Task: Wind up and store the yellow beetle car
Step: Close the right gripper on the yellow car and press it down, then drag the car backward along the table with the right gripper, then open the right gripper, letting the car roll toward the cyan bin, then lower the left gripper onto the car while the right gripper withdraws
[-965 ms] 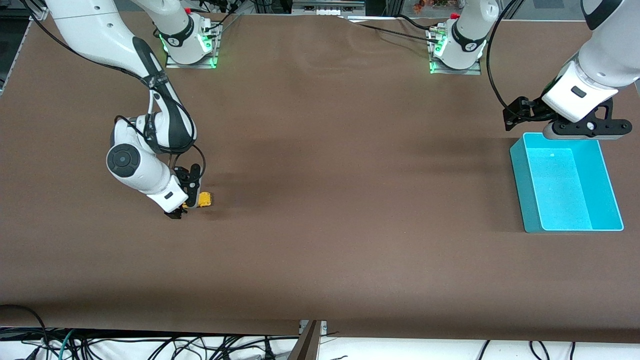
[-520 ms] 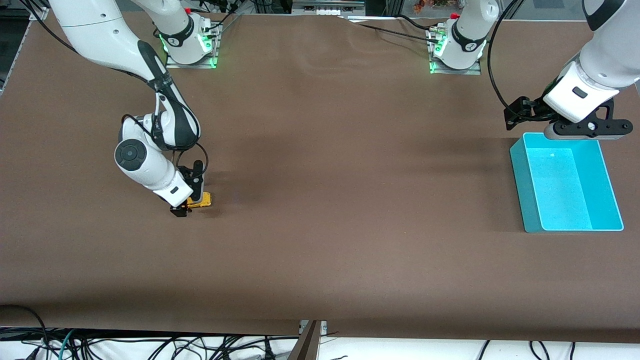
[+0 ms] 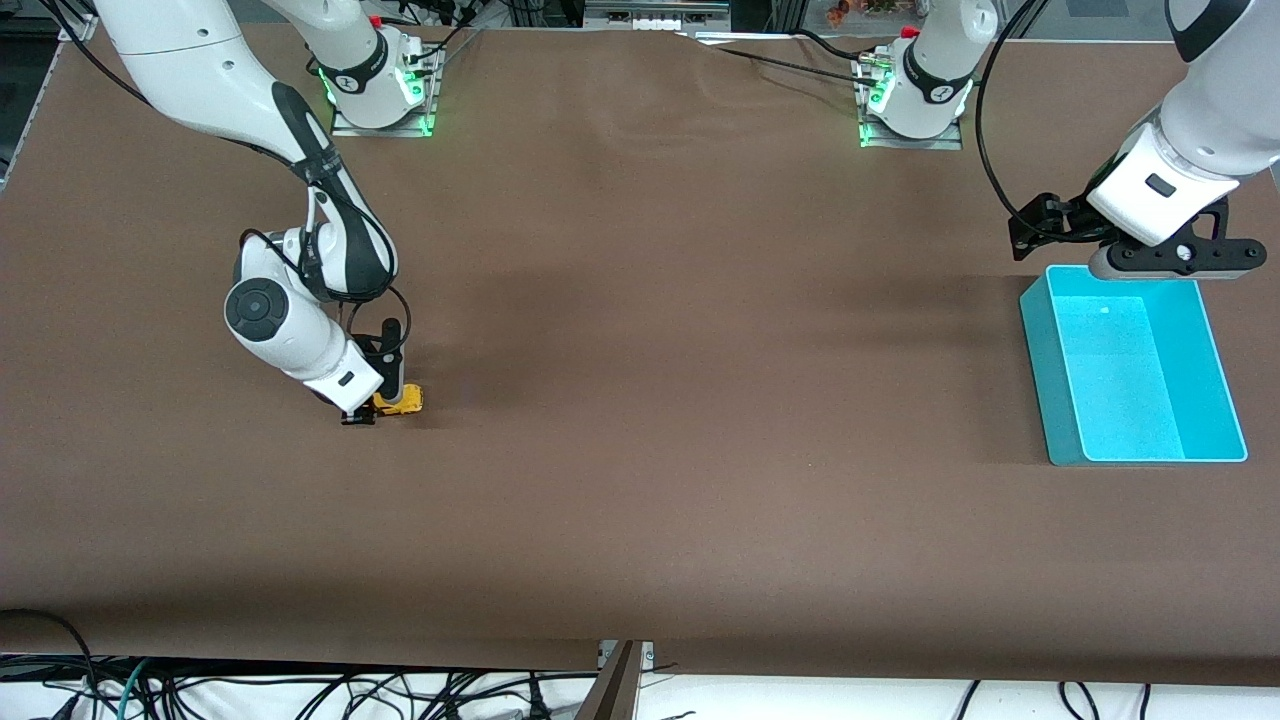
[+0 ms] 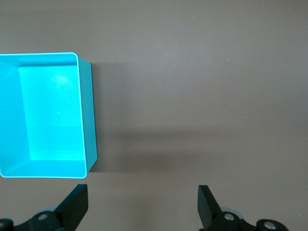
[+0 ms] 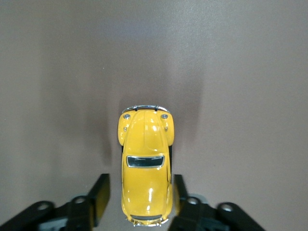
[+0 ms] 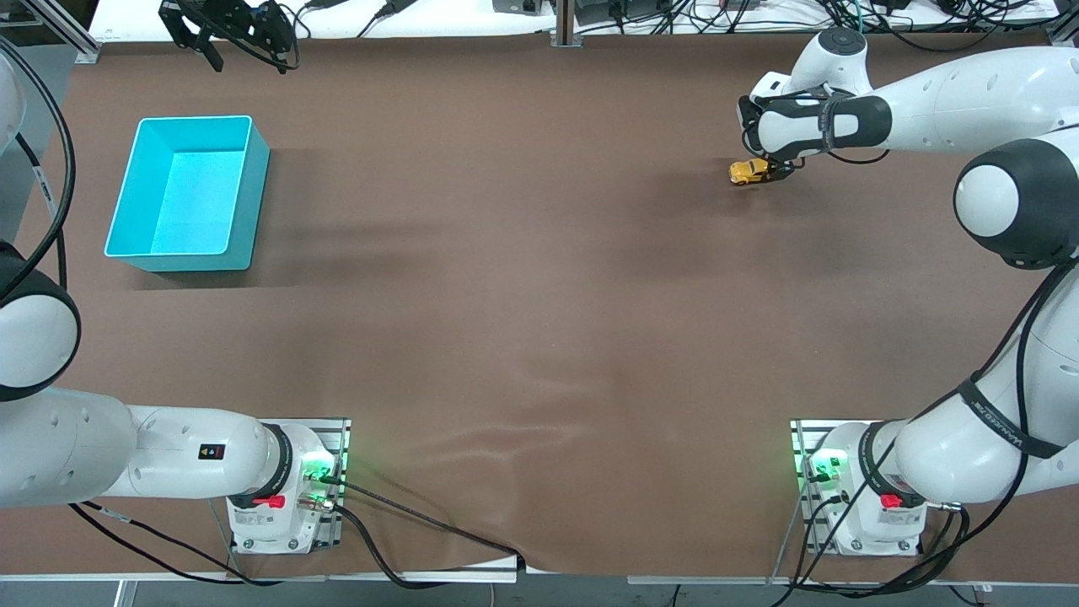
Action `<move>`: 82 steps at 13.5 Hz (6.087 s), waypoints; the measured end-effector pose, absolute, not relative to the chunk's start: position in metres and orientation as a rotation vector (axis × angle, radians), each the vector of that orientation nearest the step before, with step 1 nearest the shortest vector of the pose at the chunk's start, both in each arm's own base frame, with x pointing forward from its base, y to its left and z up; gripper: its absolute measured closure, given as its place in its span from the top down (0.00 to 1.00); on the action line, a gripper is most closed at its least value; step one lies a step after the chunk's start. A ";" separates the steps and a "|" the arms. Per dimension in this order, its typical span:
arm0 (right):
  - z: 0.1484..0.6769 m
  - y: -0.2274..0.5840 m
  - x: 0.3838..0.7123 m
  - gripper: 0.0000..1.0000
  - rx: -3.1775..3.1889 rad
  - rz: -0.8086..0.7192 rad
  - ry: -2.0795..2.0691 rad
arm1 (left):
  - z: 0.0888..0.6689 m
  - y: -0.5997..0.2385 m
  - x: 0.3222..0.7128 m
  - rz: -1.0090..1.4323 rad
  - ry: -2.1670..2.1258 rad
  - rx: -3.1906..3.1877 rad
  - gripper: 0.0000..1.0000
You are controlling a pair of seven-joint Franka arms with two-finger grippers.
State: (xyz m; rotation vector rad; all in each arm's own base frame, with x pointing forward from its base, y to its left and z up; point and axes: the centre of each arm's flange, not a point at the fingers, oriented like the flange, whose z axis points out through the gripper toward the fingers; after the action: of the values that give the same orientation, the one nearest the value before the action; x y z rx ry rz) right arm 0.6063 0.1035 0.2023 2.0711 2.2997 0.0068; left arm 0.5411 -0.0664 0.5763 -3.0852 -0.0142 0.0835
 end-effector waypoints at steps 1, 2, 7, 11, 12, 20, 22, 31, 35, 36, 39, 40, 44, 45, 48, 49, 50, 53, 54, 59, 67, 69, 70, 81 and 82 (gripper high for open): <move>0.202 0.103 0.606 0.45 2.071 0.008 2.299 | 0.576 -0.066 0.541 0.084 -0.014 -3.085 1.00; 0.202 0.103 0.606 0.44 2.070 0.008 2.299 | 0.576 -0.066 0.541 0.084 -0.014 -3.085 1.00; 0.203 0.098 0.607 0.41 2.081 0.008 2.289 | 0.576 -0.066 0.541 0.088 -0.016 -3.085 1.00; 0.203 0.076 0.610 0.41 2.101 0.005 2.271 | 0.576 -0.065 0.541 0.090 -0.019 -3.085 1.00; 0.203 0.067 0.611 0.41 2.096 0.003 2.276 | 0.576 -0.065 0.541 0.090 -0.019 -3.084 1.00; 0.203 -0.021 0.614 0.41 2.065 -0.009 2.303 | 0.576 -0.064 0.541 0.093 -0.022 -3.084 1.00; 0.203 -0.035 0.613 0.41 2.059 -0.010 2.308 | 0.575 -0.064 0.541 0.095 -0.022 -3.084 1.00; 0.203 -0.038 0.615 0.99 2.031 0.002 2.349 | 0.574 -0.062 0.541 0.104 -0.027 -3.083 1.00; 0.253 -0.013 0.646 1.00 2.037 0.038 2.388 | 0.573 -0.062 0.540 0.124 -0.028 -3.081 1.00; 0.268 -0.009 0.654 1.00 2.058 0.068 2.385 | 0.573 -0.062 0.539 0.125 -0.028 -3.081 1.00; 0.308 0.002 0.672 1.00 2.185 0.135 2.341 | 0.572 -0.062 0.539 0.138 -0.028 -3.079 1.00; 0.321 0.004 0.676 1.00 2.251 0.130 2.291 | 0.570 -0.062 0.538 0.164 -0.028 -3.076 1.00; 0.375 0.014 0.684 1.00 2.470 0.142 2.054 | 0.559 -0.065 0.539 0.225 -0.017 -3.068 1.00; 0.386 0.016 0.683 1.00 2.516 0.152 1.990 | 0.557 -0.066 0.539 0.229 -0.013 -3.067 1.00; 0.414 0.017 0.675 1.00 2.660 0.141 1.814 | 0.554 -0.069 0.539 0.245 -0.006 -3.065 1.00; 0.420 0.017 0.673 1.00 2.708 0.125 1.759 | 0.553 -0.069 0.539 0.250 -0.005 -3.064 1.00; 0.429 0.017 0.672 1.00 2.763 0.118 1.681 | 0.552 -0.069 0.539 0.262 -0.005 -3.062 1.00; 0.463 0.020 0.673 1.00 2.973 0.091 1.308 | 0.542 -0.070 0.540 0.306 -0.001 -3.056 1.00; 0.473 0.021 0.674 1.00 3.009 0.093 1.224 | 0.538 -0.071 0.542 0.318 0.006 -3.056 1.00; 0.495 0.021 0.674 1.00 3.104 0.065 0.971 | 0.522 -0.070 0.548 0.374 0.328 -3.064 1.00; 0.553 0.045 0.656 1.00 3.093 -0.020 0.643 | 0.479 -0.038 0.560 0.518 1.036 -2.984 1.00; 0.575 0.029 0.652 1.00 3.056 0.042 0.605 | 0.453 -0.033 0.561 0.598 1.189 -2.952 1.00; 0.582 0.022 0.649 1.00 3.019 0.051 0.590 | 0.438 -0.031 0.559 0.644 1.252 -2.938 1.00; 0.594 0.016 0.616 1.00 3.056 -0.045 0.246 | 0.277 0.013 0.537 0.397 1.936 -2.443 1.00; 0.593 0.016 0.614 1.00 3.059 -0.052 0.246 | 0.267 0.014 0.533 0.370 1.964 -2.361 1.00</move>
State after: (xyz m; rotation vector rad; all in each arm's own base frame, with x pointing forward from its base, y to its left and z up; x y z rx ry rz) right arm 0.6137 0.0163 0.5927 3.0587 0.2457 -0.0520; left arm 0.5333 0.0136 0.2675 -2.3612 1.9635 0.3703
